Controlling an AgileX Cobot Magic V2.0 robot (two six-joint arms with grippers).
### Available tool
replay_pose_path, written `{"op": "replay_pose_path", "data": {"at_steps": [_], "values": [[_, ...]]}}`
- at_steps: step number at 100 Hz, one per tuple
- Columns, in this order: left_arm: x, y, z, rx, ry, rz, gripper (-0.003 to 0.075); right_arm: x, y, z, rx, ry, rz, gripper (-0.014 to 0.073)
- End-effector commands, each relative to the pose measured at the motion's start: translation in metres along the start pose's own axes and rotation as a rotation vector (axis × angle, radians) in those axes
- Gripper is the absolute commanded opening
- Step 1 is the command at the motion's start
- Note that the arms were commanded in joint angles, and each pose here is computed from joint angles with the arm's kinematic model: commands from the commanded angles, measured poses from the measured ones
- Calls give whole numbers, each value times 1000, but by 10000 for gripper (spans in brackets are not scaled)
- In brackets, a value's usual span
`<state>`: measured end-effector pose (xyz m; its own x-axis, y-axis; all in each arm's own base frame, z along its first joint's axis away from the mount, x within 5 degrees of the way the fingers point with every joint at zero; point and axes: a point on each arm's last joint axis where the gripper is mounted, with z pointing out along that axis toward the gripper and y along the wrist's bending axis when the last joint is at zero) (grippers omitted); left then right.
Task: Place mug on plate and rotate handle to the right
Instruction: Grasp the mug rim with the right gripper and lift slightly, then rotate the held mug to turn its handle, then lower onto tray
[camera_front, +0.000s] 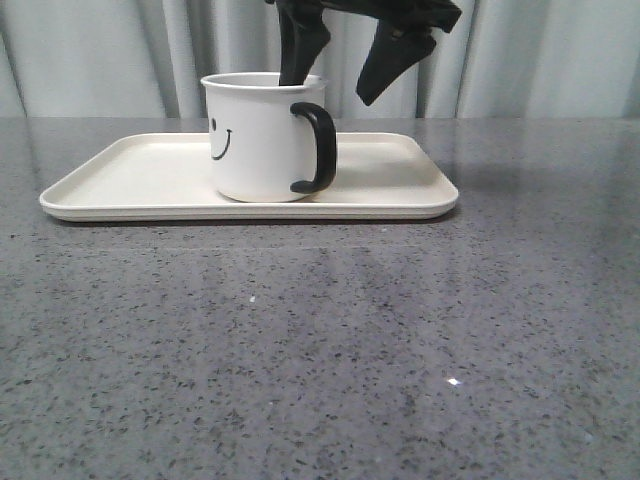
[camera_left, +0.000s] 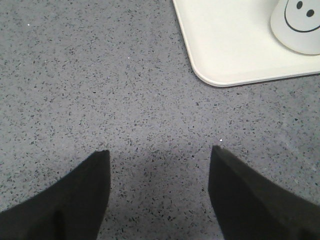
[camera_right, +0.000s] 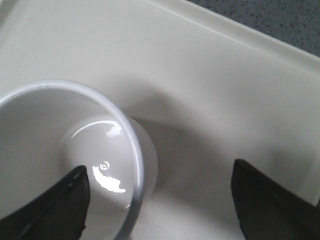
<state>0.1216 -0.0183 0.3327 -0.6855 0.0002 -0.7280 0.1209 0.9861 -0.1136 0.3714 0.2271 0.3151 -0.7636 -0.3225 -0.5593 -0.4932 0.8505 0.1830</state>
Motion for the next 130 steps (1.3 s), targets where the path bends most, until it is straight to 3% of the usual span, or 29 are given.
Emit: {"op": "replay_pose_path", "data": {"at_steps": [1, 17, 43, 60, 98, 110, 130], "values": [[-12, -2, -7, 10, -99, -4, 419, -13, 6, -27, -11, -108, -9, 554], [-12, -2, -7, 10, -99, -4, 419, -12, 7, -23, -24, -96, 2, 365], [-12, -2, -7, 10, -99, -4, 419, -13, 9, -23, -45, -101, 17, -74], [-12, -2, -7, 10, -99, -4, 419, -13, 10, -27, -47, -77, -27, -59], [-12, -2, -7, 10, -99, -4, 419, -34, 23, -77, -59, -104, -501, -61], [-12, -2, -7, 10, -99, -4, 419, -35, 27, -79, -111, -89, -640, -61], [-12, -2, -7, 10, -99, -4, 419, -36, 30, -60, -198, -6, -737, -61]]}}
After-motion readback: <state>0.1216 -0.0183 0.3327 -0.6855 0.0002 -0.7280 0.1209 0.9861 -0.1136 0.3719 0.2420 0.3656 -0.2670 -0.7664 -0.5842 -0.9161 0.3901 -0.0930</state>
